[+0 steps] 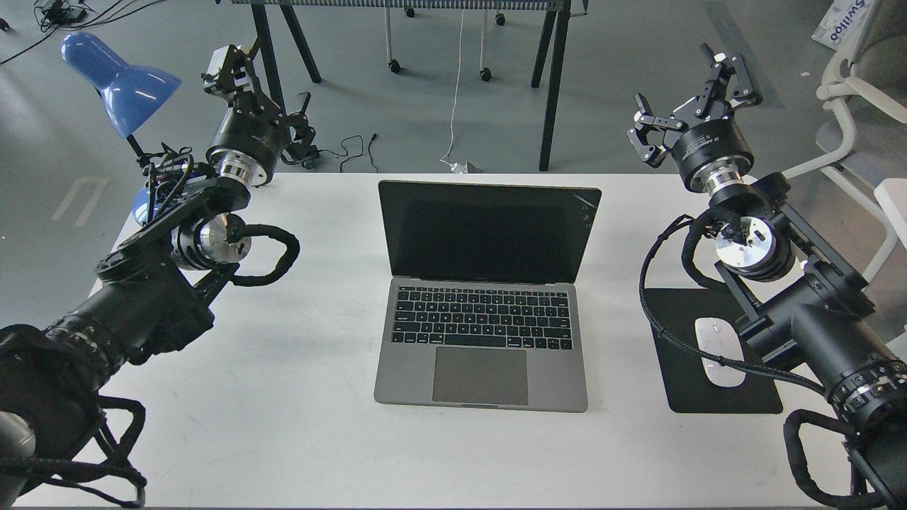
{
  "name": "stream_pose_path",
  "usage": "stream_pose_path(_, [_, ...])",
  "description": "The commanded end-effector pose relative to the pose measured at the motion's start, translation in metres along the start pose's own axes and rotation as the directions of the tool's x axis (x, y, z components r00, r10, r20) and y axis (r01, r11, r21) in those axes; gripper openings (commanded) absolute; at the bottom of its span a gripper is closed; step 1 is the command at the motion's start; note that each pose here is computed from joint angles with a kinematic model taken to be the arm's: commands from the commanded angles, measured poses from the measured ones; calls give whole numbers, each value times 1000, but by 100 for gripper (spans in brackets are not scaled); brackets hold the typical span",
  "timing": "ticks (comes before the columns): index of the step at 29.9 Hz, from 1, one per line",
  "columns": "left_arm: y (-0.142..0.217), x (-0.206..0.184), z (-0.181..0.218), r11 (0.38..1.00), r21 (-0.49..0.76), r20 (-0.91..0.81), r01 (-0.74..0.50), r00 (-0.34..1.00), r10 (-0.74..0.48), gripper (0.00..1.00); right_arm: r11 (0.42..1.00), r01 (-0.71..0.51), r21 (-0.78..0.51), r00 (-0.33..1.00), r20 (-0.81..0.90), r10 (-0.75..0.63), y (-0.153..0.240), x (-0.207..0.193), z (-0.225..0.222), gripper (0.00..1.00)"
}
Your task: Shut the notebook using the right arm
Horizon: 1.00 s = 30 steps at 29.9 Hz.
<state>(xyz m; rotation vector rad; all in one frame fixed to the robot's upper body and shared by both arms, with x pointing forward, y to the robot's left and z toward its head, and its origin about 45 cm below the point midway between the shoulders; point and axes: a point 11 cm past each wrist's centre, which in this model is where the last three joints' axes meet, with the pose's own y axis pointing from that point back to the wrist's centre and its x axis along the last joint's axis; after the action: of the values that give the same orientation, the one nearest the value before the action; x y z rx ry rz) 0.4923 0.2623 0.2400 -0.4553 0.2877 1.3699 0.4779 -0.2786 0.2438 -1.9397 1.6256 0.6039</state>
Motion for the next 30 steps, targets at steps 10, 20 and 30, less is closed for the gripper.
stream_pose_path(10, [0, 1, -1, 1000, 1, 7, -14, 1000, 14, 100, 1000, 2, 0, 1000, 1, -2, 0, -1, 0, 100])
stream_pose_path(20, [0, 1, -1, 1000, 1, 6, -13, 1000, 13, 100, 1000, 8, -20, 1000, -24, -8, -3, -5, 2, 100])
stream_pose_path(30, [0, 1, -1, 1000, 1, 6, -13, 1000, 13, 100, 987, 34, -155, 945, -316, -83, -38, -48, 13, 100])
